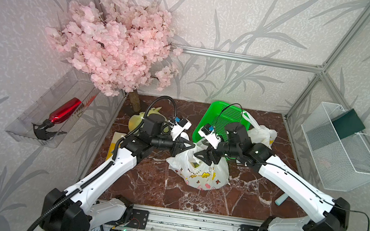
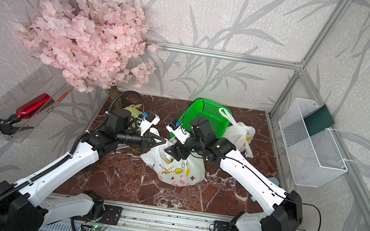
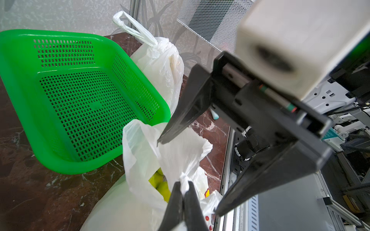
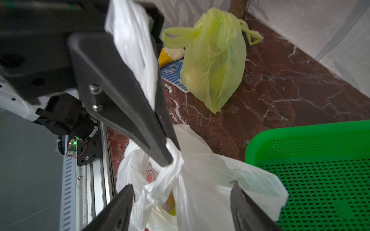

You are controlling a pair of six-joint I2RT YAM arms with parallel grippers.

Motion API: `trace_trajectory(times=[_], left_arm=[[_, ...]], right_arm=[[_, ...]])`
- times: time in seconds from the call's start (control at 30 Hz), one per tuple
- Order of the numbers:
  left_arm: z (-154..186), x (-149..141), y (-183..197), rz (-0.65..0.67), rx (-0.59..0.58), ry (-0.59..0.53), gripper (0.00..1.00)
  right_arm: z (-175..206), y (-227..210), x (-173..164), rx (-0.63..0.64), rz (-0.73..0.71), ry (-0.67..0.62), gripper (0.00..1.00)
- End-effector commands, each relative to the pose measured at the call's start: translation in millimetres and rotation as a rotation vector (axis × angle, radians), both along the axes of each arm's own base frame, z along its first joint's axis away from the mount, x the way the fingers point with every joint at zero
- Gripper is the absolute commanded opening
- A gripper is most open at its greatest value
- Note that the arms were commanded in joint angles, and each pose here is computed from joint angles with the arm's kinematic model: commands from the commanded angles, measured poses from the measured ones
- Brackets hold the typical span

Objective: Place the pears into plastic bags & tie knots
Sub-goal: Tie the plastic bag at the center of the board.

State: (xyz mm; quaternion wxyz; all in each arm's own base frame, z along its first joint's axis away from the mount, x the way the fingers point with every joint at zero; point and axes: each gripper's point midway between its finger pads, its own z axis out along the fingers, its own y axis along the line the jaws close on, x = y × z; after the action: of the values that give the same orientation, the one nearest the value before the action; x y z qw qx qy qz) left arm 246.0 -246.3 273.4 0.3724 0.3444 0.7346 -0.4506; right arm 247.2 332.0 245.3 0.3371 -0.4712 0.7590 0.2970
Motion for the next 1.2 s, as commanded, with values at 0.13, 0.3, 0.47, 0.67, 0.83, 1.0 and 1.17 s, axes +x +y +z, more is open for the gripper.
trace_trajectory(times=[0.13,0.3,0.47,0.67,0.83,1.0,1.17], left_arm=[[14.3,-8.7,-6.0,-0.057,-0.016,-0.053,0.0],[14.8,-9.3,-4.5,-0.048,-0.01,-0.052,0.0],[-1.8,-13.6,3.4,-0.014,0.034,-0.023,0.23],[-25.5,-11.7,-0.7,0.008,-0.014,0.059,0.39],[-13.0,-30.8,-26.5,-0.136,-0.141,0.064,0.41],[-15.4,-83.2,-56.6,-0.347,-0.13,0.03,0.4],[-6.4,-83.2,-39.2,-0.269,-0.056,-0.005,0.4]], right_arm=[[0.2,7.0,10.5,-0.041,0.017,-0.024,0.66],[-11.6,7.3,16.0,-0.078,0.005,-0.012,0.31],[-11.8,1.1,31.1,-0.088,-0.076,-0.098,0.11],[27.6,7.9,34.1,0.095,-0.108,-0.331,0.03],[70.0,8.1,45.5,0.355,-0.207,-0.516,0.0],[111.3,22.0,20.2,0.704,-0.093,-0.518,0.0],[92.5,31.8,14.1,0.779,-0.03,-0.438,0.0]])
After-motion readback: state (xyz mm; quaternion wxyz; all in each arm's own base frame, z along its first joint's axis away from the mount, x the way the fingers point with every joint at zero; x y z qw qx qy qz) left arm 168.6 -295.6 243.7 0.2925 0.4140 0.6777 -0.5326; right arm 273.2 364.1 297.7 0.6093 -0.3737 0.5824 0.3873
